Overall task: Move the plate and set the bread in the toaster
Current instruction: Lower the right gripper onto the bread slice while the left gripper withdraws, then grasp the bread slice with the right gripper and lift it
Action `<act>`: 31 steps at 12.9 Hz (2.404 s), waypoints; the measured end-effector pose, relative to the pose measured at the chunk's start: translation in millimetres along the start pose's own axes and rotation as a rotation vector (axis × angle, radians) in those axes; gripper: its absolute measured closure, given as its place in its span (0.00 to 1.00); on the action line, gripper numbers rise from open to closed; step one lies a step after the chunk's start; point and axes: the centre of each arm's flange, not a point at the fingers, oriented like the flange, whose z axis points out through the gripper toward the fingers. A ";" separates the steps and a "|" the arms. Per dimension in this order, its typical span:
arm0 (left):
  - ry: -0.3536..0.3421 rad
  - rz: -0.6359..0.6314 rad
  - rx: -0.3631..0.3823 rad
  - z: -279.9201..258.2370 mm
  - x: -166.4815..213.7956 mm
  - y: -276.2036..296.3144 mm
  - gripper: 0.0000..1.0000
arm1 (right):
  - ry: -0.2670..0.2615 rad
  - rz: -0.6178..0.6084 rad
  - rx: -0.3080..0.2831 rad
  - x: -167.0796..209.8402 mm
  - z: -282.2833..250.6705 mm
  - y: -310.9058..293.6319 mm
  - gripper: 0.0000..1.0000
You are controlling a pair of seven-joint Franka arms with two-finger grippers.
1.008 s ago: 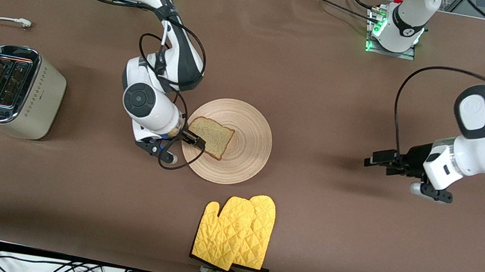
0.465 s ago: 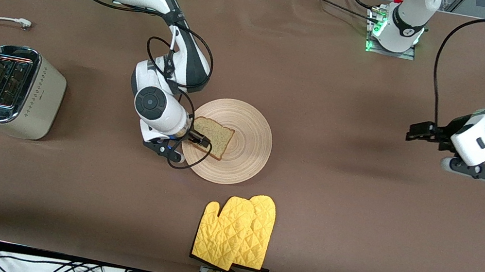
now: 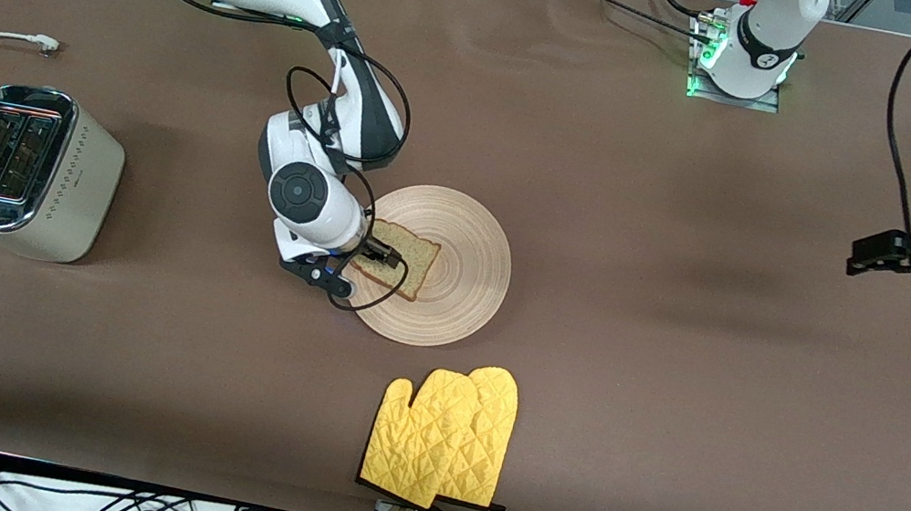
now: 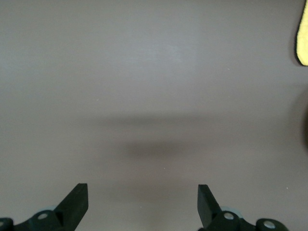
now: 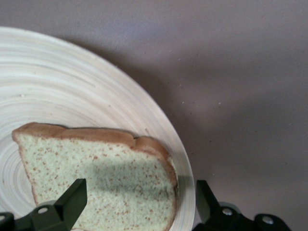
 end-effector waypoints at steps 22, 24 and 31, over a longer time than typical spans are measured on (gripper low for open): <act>0.002 -0.033 -0.041 -50.9 -22.0 36.7 0.00 | -0.019 -0.013 -0.024 -8.6 5.2 -0.2 0.95; 0.003 -0.036 -0.041 -51.0 -21.9 35.0 0.00 | -0.015 -0.019 -0.019 -8.8 1.4 -1.6 0.95; 0.018 -0.039 -0.048 -56.3 -24.1 31.1 0.00 | -0.005 -0.087 -0.119 3.2 -119.2 30.0 0.96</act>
